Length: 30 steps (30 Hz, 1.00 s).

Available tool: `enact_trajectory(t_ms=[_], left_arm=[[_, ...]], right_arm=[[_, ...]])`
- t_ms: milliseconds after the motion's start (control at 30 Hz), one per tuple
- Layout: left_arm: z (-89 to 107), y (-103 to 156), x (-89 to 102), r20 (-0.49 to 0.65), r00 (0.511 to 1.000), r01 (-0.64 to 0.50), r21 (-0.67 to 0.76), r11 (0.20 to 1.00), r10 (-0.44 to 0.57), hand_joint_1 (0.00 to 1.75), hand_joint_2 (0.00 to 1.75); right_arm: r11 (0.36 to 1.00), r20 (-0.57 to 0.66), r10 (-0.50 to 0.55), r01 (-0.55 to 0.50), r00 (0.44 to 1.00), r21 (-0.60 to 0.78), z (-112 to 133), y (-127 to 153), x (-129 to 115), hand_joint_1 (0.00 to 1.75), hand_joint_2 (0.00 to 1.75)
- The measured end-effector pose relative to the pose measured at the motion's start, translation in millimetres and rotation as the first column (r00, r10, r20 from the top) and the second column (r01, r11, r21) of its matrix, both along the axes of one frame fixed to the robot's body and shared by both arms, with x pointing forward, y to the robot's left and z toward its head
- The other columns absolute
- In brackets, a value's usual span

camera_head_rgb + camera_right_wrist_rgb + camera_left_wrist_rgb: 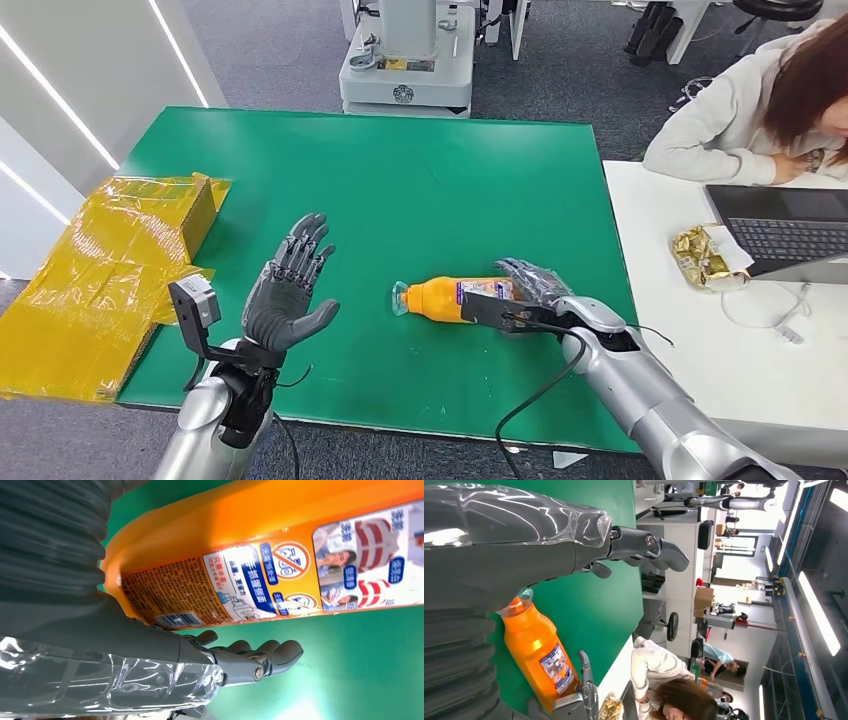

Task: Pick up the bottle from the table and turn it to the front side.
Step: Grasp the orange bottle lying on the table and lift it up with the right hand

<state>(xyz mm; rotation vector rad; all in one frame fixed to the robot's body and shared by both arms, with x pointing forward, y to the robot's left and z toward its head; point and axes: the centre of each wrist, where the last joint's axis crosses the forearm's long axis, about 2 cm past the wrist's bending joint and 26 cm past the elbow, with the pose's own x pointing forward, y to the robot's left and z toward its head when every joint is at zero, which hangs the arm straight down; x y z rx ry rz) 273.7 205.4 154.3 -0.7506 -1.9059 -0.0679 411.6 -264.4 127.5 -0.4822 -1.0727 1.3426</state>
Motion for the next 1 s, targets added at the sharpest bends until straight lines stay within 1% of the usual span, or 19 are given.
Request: enact_trajectory(t_ms=[133,167,200,267,300,333,433,733,867,1000], left_arm=[[0.0,0.3,0.1,0.000,1.000,0.006,-0.006,1.000,-0.006,0.00,1.75],[0.1,0.5,0.2,-0.001,1.000,0.006,-0.008,1.000,-0.006,0.00,1.75],[0.2,0.7,0.3,-0.002,1.000,0.005,-0.010,1.000,-0.005,0.00,1.75],[0.4,0.9,0.6,-0.004,1.000,0.003,-0.014,1.000,-0.003,0.00,1.75],[0.5,0.9,0.7,-0.005,1.000,0.003,-0.015,1.000,-0.003,0.00,1.75],[0.5,0.9,0.7,-0.005,1.000,0.002,-0.016,1.000,-0.002,0.00,1.75],[0.5,1.5,0.9,-0.007,1.000,0.001,-0.019,1.000,-0.001,0.00,1.75],[0.2,2.0,1.1,-0.010,1.000,0.001,-0.023,1.000,-0.002,0.00,1.75],[0.2,2.1,1.3,-0.010,1.000,0.003,-0.027,1.000,-0.004,0.00,1.75],[0.1,2.0,1.5,-0.011,1.000,0.007,-0.030,1.000,-0.007,0.00,1.75]], right_arm=[[1.000,-0.008,0.004,-0.004,1.000,-0.008,-0.4,0.1,-0.3,0.05,1.75],[1.000,-0.011,0.005,-0.006,1.000,-0.010,-0.4,0.1,-0.2,0.13,1.75],[1.000,-0.014,0.006,-0.007,1.000,-0.012,-0.4,0.1,-0.2,0.36,1.75],[1.000,-0.016,0.007,-0.007,1.000,-0.013,-0.5,0.1,-0.3,1.06,1.75],[1.000,-0.016,0.007,-0.007,1.000,-0.013,-0.5,0.1,-0.3,1.34,1.75],[1.000,-0.016,0.008,-0.008,1.000,-0.013,-0.4,0.1,-0.3,1.49,1.75],[1.000,-0.020,0.010,-0.010,1.000,-0.015,0.4,0.2,0.3,1.64,1.75],[1.000,-0.033,0.017,-0.017,0.999,-0.019,1.3,-0.4,1.3,1.58,1.75],[1.000,-0.043,0.020,-0.021,0.999,-0.022,0.9,-0.6,1.2,1.72,1.75],[1.000,-0.041,0.022,-0.023,0.999,-0.017,0.8,-1.0,1.2,1.75,1.75]])
